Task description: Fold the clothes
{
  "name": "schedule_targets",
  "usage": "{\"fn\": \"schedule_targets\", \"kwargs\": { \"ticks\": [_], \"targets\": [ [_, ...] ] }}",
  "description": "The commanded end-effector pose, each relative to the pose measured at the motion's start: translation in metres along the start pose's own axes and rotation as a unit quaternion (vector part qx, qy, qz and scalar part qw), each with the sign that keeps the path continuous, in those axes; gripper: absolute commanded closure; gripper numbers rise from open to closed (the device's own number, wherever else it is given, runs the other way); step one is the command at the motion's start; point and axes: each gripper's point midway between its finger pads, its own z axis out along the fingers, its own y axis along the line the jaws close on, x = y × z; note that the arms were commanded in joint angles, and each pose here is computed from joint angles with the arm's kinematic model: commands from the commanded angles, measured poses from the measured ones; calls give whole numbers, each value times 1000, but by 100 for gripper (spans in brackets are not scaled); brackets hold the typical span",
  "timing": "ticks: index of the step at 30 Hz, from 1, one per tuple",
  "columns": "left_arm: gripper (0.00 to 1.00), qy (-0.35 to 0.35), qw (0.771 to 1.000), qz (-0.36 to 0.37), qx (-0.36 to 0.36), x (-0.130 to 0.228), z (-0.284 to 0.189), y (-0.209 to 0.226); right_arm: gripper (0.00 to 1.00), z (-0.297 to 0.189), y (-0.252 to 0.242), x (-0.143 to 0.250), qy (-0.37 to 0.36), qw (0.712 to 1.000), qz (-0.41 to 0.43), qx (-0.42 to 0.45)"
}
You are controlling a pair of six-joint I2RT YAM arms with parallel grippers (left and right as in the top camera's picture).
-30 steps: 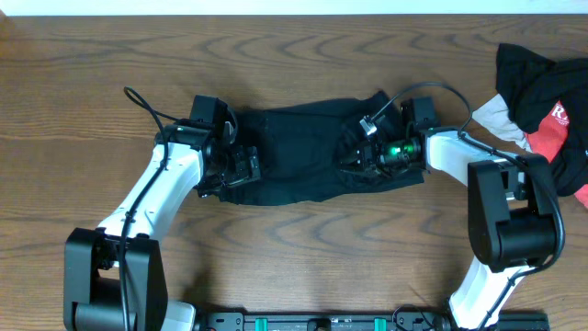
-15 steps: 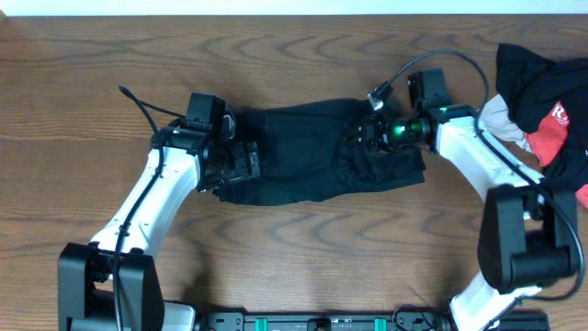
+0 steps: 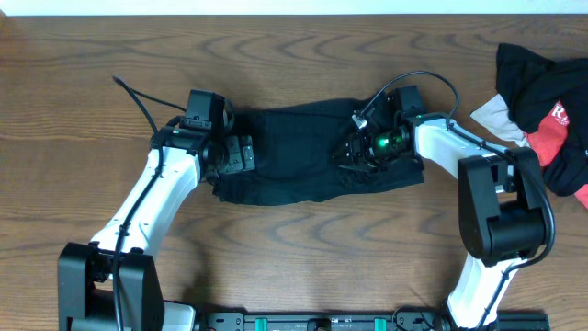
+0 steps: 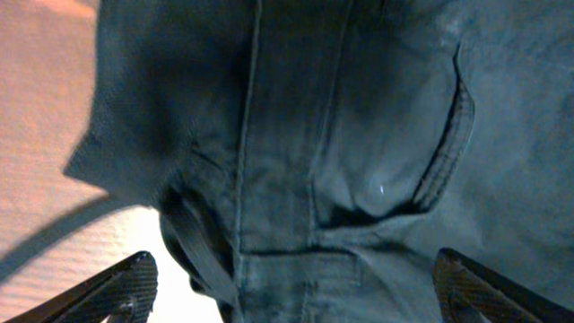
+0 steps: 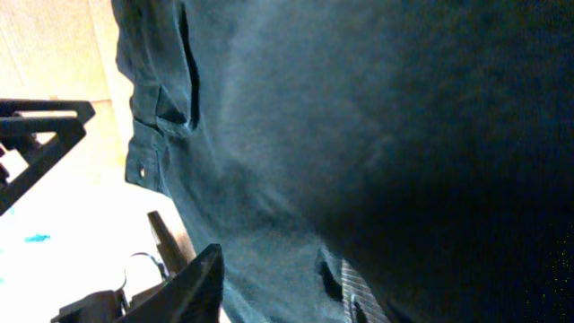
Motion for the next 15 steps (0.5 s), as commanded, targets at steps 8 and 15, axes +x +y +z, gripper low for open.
{"fn": "schedule_targets", "kwargs": {
  "ticks": [8, 15],
  "targets": [
    [2, -28, 997, -23, -71, -21, 0, 62, 4, -67, 59, 0, -61, 993, -95, 45],
    [2, -8, 999, -39, 0, -22, 12, 68, 1, -110, 82, 7, -117, 980, -127, 102]
  ]
}}
